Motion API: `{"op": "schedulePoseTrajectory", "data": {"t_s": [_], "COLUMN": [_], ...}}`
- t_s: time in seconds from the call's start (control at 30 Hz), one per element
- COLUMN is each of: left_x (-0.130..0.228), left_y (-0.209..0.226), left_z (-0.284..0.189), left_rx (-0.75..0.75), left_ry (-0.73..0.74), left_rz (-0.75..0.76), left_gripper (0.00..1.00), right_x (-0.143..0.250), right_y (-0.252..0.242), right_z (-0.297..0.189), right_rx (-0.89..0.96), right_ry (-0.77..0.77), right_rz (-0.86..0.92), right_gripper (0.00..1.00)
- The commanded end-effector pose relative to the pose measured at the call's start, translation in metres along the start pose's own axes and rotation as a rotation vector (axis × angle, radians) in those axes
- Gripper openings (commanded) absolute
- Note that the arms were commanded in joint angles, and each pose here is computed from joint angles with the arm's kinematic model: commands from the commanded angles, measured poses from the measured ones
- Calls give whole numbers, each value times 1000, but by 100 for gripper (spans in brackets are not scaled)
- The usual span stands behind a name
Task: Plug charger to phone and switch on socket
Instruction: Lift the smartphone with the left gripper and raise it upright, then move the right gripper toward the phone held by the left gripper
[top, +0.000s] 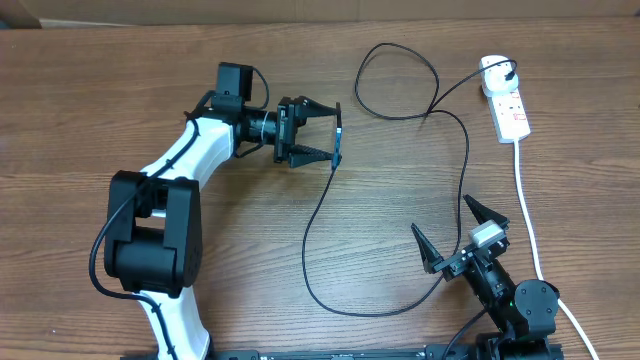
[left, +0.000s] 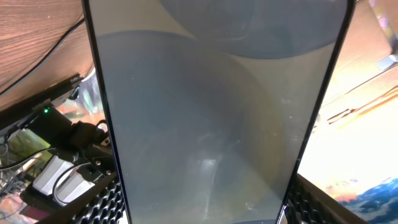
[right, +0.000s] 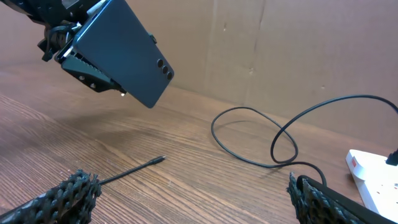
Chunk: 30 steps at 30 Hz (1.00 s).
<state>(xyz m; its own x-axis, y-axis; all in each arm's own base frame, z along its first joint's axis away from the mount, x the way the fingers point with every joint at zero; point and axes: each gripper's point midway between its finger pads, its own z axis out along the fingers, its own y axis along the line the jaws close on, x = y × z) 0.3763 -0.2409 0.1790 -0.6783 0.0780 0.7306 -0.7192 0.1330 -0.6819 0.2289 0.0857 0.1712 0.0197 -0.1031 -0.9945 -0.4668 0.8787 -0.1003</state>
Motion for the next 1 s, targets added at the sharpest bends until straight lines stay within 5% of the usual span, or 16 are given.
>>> {"op": "schedulePoseTrajectory", "data": {"t_s": [0.0,0.37,0.97], "left_x": [17,64,66], "left_y": [-12,-39,-39], "left_z": [-3,-10,-11], "left_rx": [12,22,21], "left_ry": [48,37,35], "left_rz": [22,156,78], "left_gripper": [67,67,67], "right_x": [4,4,4], "right_y": [0,0,0], "right_z": [1,1,1], "right_rx": [1,1,1], "right_ry": [5,5,5], "right_rz": [-2,-2,-2], "right_gripper": [100,100,100]}}
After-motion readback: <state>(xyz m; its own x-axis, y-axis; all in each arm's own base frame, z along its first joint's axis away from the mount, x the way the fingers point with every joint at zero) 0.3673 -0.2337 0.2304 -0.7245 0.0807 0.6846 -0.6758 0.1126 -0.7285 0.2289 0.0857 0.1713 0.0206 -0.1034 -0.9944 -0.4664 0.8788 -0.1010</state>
